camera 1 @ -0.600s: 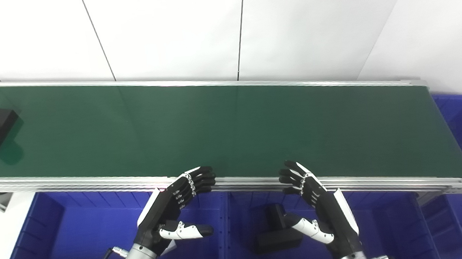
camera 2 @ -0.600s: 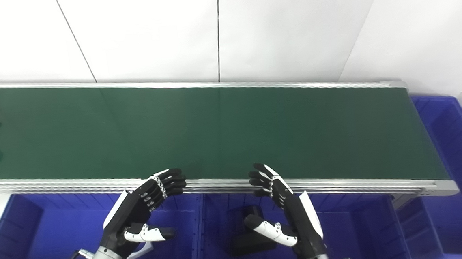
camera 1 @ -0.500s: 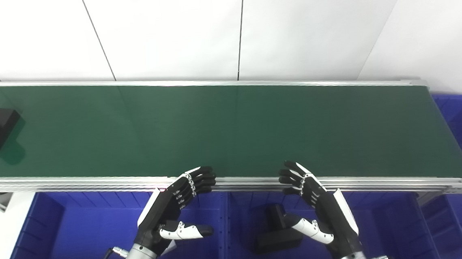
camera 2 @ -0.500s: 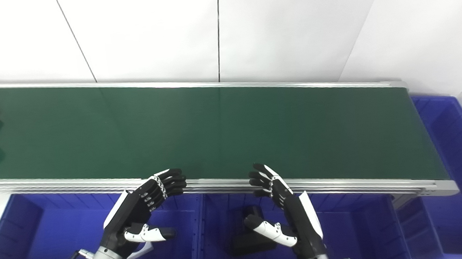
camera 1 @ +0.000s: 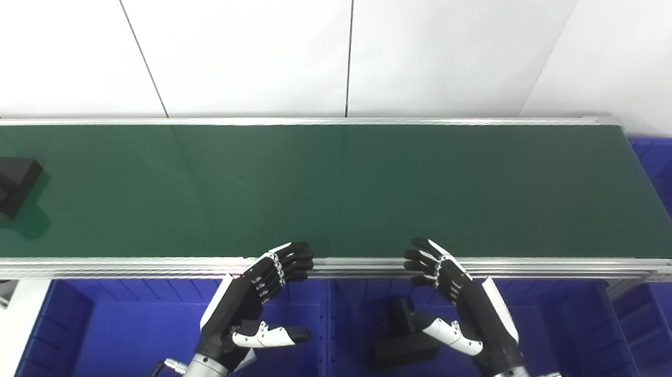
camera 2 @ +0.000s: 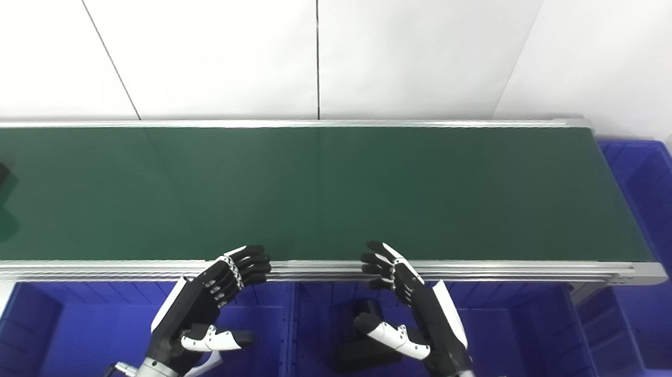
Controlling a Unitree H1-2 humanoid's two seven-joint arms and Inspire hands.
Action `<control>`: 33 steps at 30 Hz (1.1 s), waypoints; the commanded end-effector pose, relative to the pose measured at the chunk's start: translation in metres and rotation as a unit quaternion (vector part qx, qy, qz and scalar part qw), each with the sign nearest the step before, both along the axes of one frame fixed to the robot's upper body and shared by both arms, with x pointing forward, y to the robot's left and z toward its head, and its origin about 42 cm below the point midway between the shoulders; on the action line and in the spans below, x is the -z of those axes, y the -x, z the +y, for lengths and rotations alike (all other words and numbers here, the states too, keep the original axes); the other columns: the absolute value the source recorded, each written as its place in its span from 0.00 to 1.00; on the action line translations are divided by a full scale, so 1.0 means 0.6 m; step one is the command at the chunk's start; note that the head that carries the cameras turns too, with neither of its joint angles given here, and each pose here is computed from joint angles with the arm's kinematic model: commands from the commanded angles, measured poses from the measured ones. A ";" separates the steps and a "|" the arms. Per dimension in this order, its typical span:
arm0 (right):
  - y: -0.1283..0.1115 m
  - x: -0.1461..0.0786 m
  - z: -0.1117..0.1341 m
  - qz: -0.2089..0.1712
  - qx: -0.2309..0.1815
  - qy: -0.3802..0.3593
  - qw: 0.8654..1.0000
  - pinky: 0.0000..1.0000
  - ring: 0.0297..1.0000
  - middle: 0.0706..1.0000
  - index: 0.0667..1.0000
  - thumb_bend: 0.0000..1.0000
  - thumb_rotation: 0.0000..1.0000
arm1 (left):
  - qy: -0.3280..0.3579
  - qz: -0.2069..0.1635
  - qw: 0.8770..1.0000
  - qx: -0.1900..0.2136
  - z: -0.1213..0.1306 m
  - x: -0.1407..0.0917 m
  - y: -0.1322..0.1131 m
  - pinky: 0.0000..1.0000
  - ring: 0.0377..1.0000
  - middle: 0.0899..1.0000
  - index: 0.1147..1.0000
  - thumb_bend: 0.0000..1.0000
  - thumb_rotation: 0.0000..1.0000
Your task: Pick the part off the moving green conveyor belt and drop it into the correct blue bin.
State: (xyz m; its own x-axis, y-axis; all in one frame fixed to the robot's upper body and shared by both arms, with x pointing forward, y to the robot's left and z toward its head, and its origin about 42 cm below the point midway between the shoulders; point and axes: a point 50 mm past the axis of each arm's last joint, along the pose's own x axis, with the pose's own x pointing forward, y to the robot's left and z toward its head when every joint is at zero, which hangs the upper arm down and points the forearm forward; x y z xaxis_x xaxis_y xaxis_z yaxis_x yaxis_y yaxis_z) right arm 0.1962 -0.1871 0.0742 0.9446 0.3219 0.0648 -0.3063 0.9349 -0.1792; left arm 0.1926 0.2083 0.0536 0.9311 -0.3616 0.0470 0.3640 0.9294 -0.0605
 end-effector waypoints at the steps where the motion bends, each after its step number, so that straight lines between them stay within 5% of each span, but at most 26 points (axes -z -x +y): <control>1: -0.007 -0.014 0.004 -0.025 0.001 -0.013 1.000 0.71 0.79 0.81 0.88 0.75 0.62 | 0.006 -0.024 1.000 0.002 0.001 -0.010 -0.010 0.78 0.78 0.79 0.78 0.98 0.30; 18: -0.010 -0.006 0.004 -0.029 -0.001 -0.014 0.999 0.71 0.79 0.80 0.88 0.74 0.63 | 0.008 -0.018 1.000 0.003 0.002 -0.003 -0.013 0.79 0.79 0.79 0.78 0.98 0.29; 33: -0.013 0.024 -0.023 -0.026 -0.002 -0.006 1.000 0.72 0.80 0.82 0.90 0.70 0.63 | 0.020 -0.001 1.000 0.001 -0.037 0.030 -0.017 0.77 0.78 0.77 0.76 0.99 0.23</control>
State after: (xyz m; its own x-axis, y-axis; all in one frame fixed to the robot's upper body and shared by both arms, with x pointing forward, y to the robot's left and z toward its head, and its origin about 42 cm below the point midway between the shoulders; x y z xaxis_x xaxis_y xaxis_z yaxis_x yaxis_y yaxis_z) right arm 0.1971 -0.2015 0.0490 0.9477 0.3185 0.0225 -0.3096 0.9339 -0.1787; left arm 0.1955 0.1900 0.0271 0.9316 -0.3635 0.0002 0.3614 0.9260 -0.1092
